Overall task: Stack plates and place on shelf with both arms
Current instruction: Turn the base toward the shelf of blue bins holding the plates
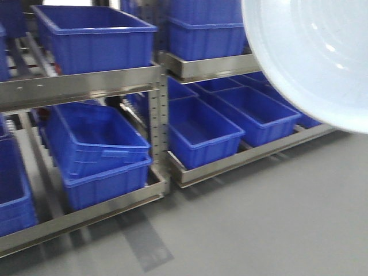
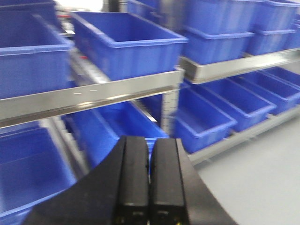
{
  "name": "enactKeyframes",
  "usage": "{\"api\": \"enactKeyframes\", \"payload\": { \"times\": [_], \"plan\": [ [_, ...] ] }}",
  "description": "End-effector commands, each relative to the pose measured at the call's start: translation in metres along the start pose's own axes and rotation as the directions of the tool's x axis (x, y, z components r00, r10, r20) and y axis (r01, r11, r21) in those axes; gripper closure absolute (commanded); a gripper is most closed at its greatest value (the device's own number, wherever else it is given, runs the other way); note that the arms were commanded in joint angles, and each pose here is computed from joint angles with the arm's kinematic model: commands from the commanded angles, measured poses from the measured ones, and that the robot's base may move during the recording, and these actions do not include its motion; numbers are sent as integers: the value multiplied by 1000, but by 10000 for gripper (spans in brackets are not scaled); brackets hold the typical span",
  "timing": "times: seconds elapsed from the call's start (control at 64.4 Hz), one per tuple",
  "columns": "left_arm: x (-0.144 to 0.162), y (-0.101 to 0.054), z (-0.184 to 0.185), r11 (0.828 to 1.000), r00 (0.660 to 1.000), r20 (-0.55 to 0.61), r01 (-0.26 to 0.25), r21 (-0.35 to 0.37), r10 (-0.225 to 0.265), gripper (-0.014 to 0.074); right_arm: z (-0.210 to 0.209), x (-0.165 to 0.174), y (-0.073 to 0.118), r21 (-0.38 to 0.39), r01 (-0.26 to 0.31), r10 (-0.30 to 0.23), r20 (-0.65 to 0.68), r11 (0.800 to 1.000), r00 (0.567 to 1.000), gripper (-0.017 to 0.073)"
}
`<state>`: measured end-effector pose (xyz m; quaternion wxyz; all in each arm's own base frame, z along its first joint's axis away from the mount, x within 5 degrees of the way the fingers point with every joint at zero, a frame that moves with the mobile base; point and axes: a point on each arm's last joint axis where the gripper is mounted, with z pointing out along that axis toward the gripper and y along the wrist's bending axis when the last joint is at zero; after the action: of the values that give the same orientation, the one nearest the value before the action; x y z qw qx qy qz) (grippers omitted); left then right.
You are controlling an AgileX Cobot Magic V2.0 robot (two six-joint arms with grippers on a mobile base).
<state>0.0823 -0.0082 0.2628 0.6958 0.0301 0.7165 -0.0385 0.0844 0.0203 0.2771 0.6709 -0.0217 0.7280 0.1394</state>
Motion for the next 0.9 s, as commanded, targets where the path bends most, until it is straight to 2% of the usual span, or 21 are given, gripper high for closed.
{"api": "enactKeyframes", "payload": {
  "times": [0.0,0.885],
  "plan": [
    [-18,2,0,1000,996,93,7,-21,-5,513,-2,-20,2,-8,2,-1,131,1000,991,503],
    [-18,2,0,1000,996,93,7,-21,-5,513,-2,-20,2,-8,2,-1,131,1000,991,503]
  ]
}}
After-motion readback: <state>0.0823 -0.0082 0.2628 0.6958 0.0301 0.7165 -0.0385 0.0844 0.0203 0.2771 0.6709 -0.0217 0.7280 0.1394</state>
